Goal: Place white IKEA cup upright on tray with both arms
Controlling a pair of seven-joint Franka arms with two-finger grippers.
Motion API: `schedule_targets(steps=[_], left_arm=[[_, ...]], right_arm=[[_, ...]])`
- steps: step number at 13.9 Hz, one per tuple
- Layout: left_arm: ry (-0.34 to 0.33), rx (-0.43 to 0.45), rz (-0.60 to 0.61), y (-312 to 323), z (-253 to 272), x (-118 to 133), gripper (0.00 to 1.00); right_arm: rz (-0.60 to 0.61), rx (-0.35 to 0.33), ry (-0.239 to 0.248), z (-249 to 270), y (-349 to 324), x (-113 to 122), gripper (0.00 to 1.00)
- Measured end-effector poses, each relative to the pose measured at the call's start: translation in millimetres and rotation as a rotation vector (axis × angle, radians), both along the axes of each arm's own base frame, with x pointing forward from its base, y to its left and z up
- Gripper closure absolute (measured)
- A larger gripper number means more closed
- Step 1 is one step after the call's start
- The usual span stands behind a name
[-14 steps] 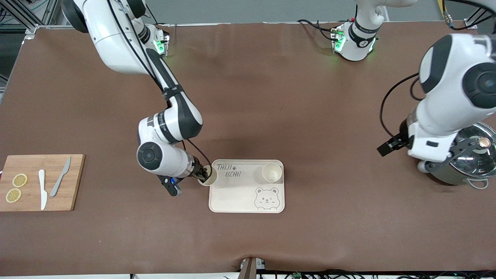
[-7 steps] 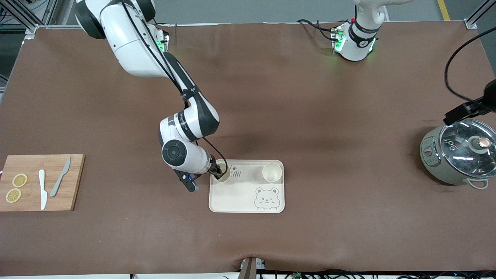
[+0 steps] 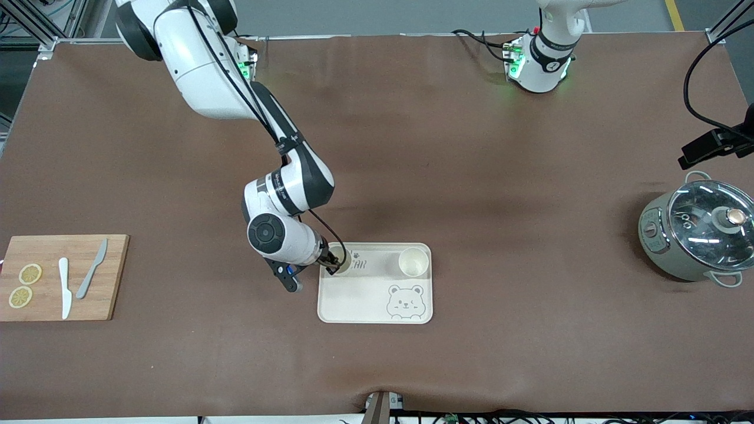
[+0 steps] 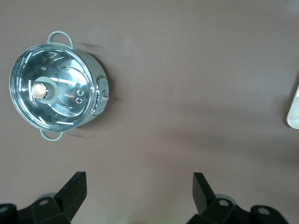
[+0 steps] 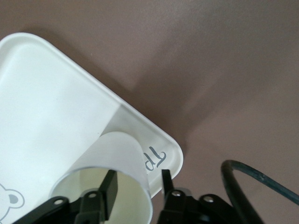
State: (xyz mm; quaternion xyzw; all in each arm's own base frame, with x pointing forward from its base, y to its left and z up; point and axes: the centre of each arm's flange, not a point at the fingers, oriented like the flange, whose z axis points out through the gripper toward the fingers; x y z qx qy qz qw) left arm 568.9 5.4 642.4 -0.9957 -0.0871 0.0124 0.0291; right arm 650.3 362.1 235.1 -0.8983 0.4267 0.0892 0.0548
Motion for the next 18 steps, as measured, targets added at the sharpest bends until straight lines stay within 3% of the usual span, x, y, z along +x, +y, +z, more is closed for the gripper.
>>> schedule_targets(steps=[5,9,12,18], left_arm=[[-0.002,0.000,-0.050,-28.8,12.7,-11.3,0.00],[0.017,0.003,-0.057,-33.7,19.5,-21.6,0.00],[0.018,0.004,-0.071,-41.4,20.1,-24.1,0.00],[0.021,-0.005,-0.103,-59.4,8.0,-44.0,0.00]], right_arm=[[0.010,-0.011,0.033,18.0,-3.3,3.2,0.00],[0.000,-0.018,0.084,82.5,-34.3,24.6,0.00],[-0.013,-0.005,0.095,140.8,-77.7,39.6,0.00],[0.120,0.052,0.009,285.6,-169.8,16.4,0.00]])
